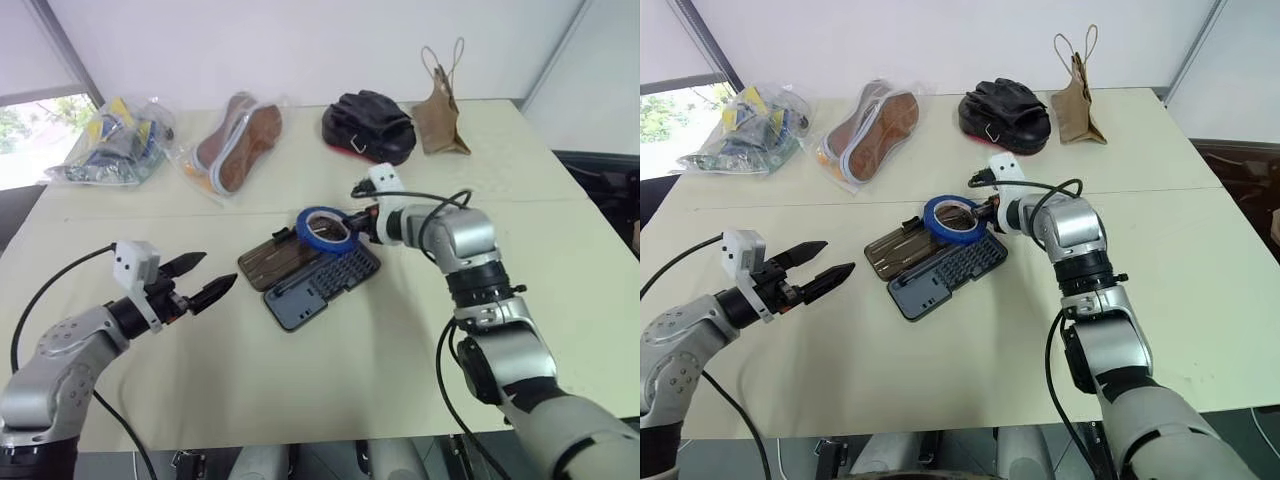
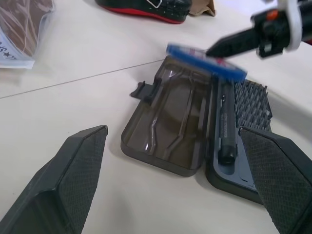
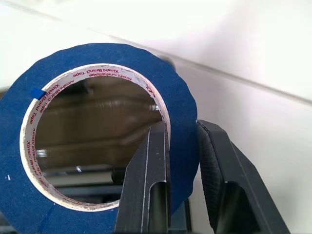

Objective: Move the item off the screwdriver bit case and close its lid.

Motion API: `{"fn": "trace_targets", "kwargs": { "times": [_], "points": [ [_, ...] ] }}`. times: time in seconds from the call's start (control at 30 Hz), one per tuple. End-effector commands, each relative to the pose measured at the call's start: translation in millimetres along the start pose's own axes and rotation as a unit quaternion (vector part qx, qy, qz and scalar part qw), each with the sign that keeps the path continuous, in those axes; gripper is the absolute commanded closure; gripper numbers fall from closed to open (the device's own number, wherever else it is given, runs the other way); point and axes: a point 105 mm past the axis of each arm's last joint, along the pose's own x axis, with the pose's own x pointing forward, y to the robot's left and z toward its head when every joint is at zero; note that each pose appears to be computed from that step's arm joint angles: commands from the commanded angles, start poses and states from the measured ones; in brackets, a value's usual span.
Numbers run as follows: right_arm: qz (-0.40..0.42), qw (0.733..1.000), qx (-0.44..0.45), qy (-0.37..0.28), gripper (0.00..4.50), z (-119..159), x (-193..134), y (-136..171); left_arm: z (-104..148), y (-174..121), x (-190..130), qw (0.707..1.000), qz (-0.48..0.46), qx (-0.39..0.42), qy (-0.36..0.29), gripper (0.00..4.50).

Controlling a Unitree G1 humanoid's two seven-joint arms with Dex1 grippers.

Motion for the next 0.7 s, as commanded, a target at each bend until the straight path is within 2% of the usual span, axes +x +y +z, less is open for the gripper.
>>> {"fn": "trace_targets", "kwargs": {
  "times": [0.03, 0.2, 0.27, 0.37, 0.47, 0.5, 0.7],
  "points": [
    [-0.021, 0.997, -0.010, -0.068, 4.21, 47, -24, -15, 6, -4, 1, 1.000, -0.005, 0.015, -0.012, 0.00],
    [-0.075, 0.994, -0.028, -0.077, 4.21, 54, -51, -53, 6, -6, 4, 1.000, -0.014, 0.014, -0.012, 0.00],
    [-0.132, 0.989, -0.049, -0.051, 4.21, 37, -67, -86, 9, -13, 7, 0.999, -0.036, 0.016, -0.010, 0.00],
    [-0.186, 0.980, -0.071, -0.022, 4.21, 18, -84, -118, 11, -21, 10, 0.998, -0.064, 0.023, -0.003, 0.00],
    [-0.284, 0.952, -0.113, 0.027, 4.21, -13, -122, -170, 21, -35, 21, 0.994, -0.106, 0.024, -0.013, 0.00],
    [-0.298, 0.946, -0.121, 0.035, 4.21, -18, -128, -178, 23, -37, 23, 0.993, -0.112, 0.023, -0.015, 0.00],
    [-0.378, 0.925, -0.042, 0.024, 4.21, -44, -155, -216, 20, -48, 36, 0.990, -0.142, 0.014, -0.009, 0.00]
  ]
}}
